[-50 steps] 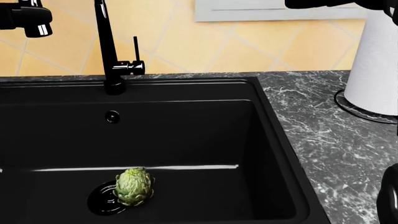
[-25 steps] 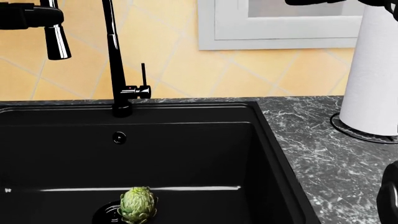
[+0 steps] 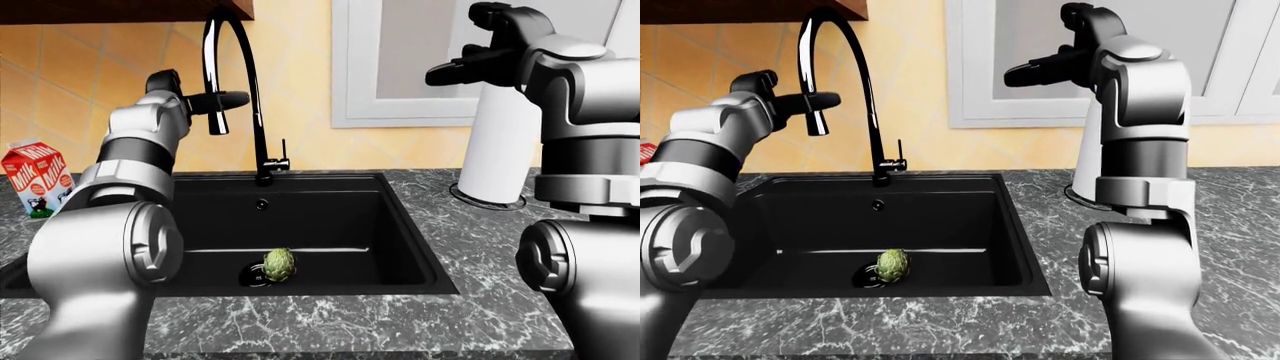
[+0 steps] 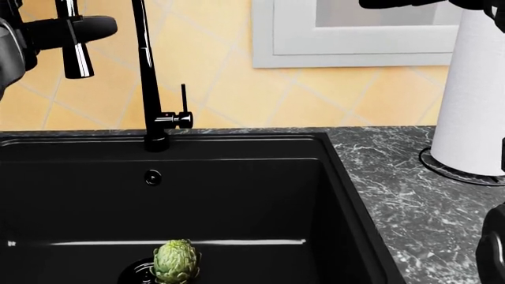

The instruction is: Turn the sink spout to the right.

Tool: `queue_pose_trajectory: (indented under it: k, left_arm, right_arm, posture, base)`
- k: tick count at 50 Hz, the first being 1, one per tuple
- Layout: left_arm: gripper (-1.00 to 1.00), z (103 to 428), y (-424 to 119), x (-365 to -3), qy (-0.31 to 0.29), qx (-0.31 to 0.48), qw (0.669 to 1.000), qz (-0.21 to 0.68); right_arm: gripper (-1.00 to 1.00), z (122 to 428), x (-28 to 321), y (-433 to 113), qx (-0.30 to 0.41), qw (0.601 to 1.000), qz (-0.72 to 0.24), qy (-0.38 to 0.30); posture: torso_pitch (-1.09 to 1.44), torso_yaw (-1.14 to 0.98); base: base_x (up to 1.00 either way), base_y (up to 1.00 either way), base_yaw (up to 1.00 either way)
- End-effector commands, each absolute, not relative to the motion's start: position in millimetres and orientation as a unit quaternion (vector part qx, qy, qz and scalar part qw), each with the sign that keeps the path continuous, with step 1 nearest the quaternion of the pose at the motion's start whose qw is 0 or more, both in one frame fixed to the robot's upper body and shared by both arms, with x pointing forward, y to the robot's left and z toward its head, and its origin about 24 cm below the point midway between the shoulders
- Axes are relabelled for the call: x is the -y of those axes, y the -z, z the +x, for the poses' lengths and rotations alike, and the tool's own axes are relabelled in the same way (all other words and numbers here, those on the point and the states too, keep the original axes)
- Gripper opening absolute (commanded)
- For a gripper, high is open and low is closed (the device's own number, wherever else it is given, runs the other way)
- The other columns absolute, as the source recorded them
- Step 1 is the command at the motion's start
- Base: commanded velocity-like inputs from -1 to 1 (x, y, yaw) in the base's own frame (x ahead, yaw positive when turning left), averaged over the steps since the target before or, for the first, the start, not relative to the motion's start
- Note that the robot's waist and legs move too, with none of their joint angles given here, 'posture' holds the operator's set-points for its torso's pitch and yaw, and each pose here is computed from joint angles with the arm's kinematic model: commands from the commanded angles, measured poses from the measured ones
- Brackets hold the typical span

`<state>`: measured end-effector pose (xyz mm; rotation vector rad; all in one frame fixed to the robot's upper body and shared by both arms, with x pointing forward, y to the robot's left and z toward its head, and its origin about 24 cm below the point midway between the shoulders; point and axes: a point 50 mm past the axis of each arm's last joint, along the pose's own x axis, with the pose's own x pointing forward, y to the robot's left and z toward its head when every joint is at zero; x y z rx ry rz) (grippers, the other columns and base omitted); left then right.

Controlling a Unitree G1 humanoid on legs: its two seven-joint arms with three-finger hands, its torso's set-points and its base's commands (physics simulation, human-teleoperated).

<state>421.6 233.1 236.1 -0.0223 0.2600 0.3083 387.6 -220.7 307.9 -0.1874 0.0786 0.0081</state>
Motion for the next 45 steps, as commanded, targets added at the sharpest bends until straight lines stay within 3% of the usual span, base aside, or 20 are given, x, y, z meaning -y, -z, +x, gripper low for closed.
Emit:
queue_pose_trajectory:
  k: [1,45]
  left_arm:
    - [1.00,424,-256,-227,-0.145,-0.089,0.985,-0.015]
    - [1.00,433,-249,-152,-0.066,-0.100,0.993,0.022]
  right_arm:
    - [1.00,383,218,-330,0.006,0.995,-0.100,-0.005]
    - [1.00,379,219,-335,0.010,0.995,-0.101,-0.005]
  posture:
    - [-0.68,0.00]
    - [-0.68,0.00]
  base:
    - [0.00,0.00,0.00]
    - [0.00,0.00,0.00]
